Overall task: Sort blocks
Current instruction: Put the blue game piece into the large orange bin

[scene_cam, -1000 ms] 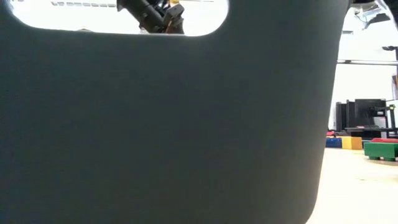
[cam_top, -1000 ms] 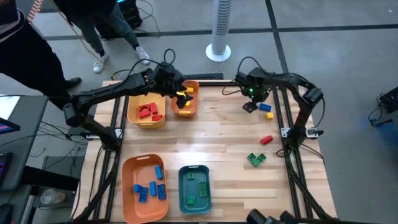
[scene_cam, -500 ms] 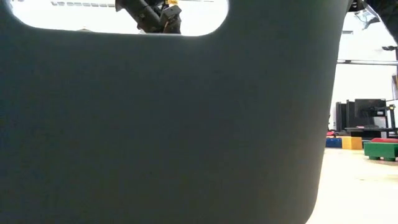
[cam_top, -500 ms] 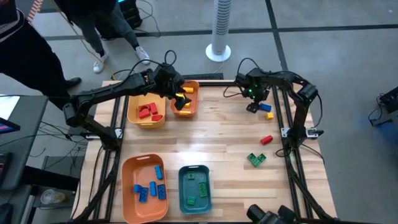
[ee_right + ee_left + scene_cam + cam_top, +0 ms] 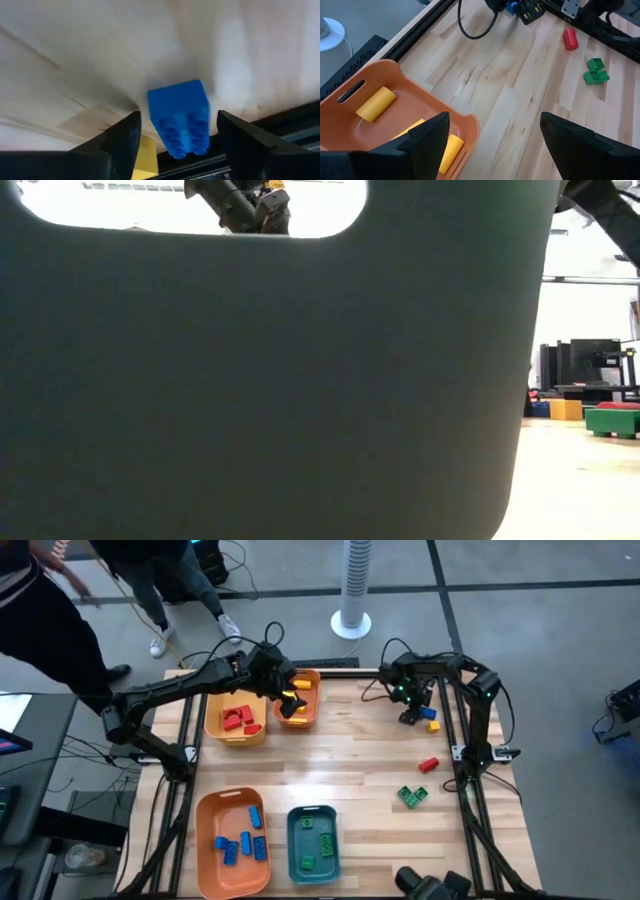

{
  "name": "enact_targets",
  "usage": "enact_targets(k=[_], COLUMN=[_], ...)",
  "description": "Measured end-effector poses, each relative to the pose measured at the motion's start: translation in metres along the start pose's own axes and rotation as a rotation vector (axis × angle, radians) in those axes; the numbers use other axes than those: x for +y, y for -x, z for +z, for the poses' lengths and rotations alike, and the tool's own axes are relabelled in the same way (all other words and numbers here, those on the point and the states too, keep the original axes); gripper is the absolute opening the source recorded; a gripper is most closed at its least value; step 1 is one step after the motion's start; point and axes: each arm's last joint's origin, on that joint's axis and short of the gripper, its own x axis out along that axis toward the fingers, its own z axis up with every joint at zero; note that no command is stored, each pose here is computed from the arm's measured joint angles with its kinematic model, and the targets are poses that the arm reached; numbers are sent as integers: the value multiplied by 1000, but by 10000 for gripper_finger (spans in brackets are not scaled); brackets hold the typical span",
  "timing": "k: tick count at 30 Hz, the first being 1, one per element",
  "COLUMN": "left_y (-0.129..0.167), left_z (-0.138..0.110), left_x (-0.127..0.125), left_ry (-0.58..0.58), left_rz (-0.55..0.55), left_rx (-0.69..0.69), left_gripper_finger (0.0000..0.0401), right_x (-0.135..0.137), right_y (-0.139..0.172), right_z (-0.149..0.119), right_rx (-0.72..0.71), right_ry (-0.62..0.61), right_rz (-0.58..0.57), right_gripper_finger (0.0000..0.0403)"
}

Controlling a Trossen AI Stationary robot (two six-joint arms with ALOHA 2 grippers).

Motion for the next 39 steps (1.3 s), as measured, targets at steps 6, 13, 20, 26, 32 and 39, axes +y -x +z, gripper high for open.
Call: enact_targets(k=[6, 13, 20, 26, 32, 39], left_y=[1, 11, -22, -37, -34, -32], left_z=[-3, -1, -27, -32, -23, -19], left_x=[0, -3, 3, -5, -11, -13], left_ry=[16, -115, -87, 34, 67, 64], left_rz=[7, 7, -183, -340, -394, -428], left_rx=[39, -13, -45, -243, -364, -398], left_gripper_finger=[304, 304, 304, 304, 304, 304], right_x=[9, 15, 19, 53, 89, 114], right_y=[-5, 35, 99, 171, 217, 228], right_z=[6, -4, -45, -86, -106, -97], right_rx=[20, -311, -705, -1255, -1620, -1694], right_ry=[14, -70, -166, -88, 78, 145], right_rz=[62, 270, 309, 463, 576, 678], right_gripper_finger=[164, 100, 100, 114, 116, 117])
